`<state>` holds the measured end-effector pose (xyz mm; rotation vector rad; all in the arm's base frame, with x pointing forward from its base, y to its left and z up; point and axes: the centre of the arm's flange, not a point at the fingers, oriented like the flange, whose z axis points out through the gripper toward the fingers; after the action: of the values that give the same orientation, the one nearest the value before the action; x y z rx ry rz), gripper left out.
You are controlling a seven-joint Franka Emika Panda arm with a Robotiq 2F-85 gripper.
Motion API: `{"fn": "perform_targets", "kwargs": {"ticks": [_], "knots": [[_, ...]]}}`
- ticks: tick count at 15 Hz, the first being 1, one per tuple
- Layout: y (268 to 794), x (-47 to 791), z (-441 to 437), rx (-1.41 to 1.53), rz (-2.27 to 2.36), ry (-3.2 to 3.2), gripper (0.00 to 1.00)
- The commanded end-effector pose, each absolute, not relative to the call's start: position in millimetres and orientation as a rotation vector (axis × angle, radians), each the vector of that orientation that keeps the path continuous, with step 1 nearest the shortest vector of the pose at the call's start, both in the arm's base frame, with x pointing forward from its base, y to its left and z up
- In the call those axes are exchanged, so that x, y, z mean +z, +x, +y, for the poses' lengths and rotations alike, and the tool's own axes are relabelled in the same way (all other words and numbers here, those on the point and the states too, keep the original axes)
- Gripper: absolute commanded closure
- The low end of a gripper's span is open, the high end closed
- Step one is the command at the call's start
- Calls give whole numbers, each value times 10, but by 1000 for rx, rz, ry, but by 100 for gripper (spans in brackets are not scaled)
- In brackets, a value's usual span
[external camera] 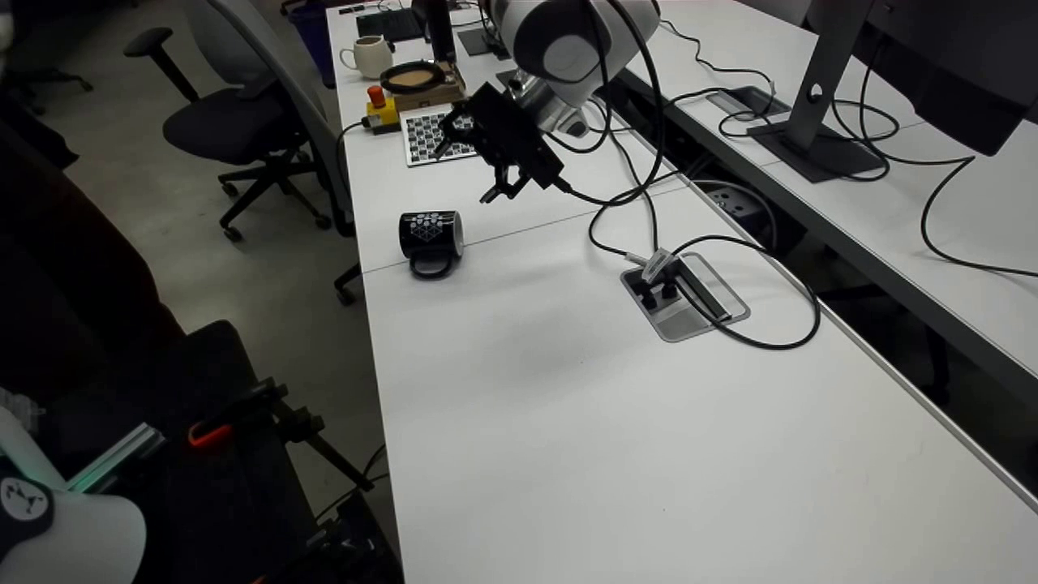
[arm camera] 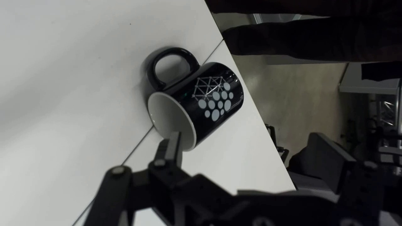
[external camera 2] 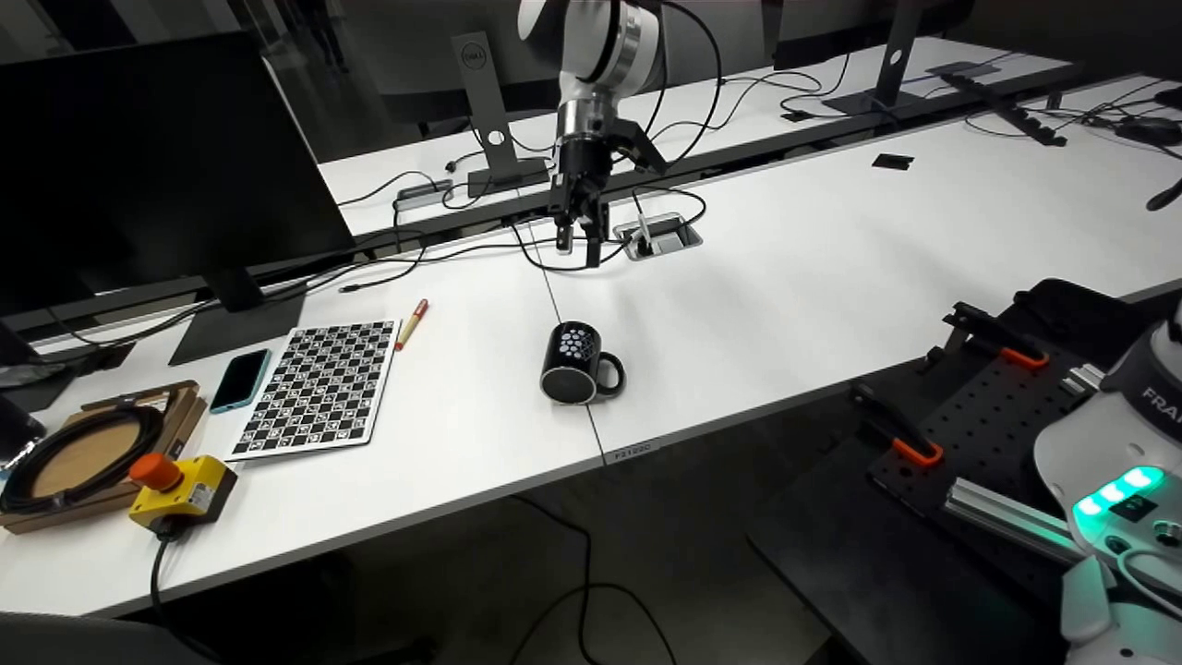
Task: Pick the cup and put it upright on the table
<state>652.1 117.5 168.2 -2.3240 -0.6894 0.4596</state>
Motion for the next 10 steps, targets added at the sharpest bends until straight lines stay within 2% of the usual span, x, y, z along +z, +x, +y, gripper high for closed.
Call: {"fn": "perform_targets", "kwargs": {"ticks": [1, 10], "knots": [[6793, 1430, 1292, 496, -669, -2314, 0], [6822, 988, 1363, 554, -600, -2331, 0]]}}
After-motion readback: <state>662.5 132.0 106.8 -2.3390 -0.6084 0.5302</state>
